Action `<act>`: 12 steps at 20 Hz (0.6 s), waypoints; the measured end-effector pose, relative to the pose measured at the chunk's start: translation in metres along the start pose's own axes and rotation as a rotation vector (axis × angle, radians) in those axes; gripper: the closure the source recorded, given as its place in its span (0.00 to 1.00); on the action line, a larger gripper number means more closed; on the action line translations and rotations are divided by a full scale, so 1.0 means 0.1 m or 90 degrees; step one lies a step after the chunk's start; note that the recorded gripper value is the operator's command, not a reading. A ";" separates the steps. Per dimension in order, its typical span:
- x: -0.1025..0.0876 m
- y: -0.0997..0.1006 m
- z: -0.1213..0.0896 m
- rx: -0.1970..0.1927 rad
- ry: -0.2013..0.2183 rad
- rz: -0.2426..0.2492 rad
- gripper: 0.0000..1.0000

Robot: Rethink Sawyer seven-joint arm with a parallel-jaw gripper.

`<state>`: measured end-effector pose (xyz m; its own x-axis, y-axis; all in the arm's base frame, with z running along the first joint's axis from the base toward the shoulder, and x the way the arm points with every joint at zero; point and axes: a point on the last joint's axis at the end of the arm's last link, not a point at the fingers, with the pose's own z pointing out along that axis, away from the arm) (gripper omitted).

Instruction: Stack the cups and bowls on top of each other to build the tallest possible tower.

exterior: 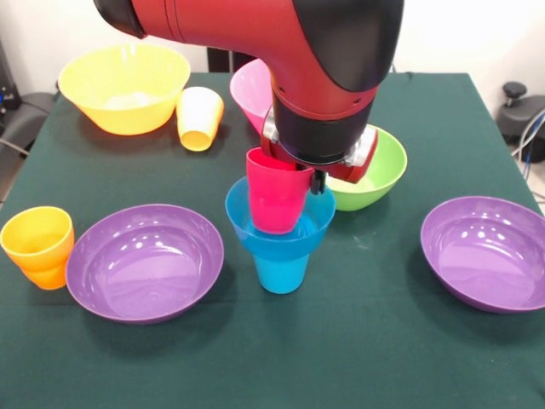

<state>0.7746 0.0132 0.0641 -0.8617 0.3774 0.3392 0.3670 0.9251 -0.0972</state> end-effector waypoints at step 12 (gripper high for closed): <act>-0.01 0.00 -0.04 -0.003 -0.017 0.001 1.00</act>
<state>0.7770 0.0123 0.0676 -0.8705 0.3794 0.3134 0.3696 0.9245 -0.0927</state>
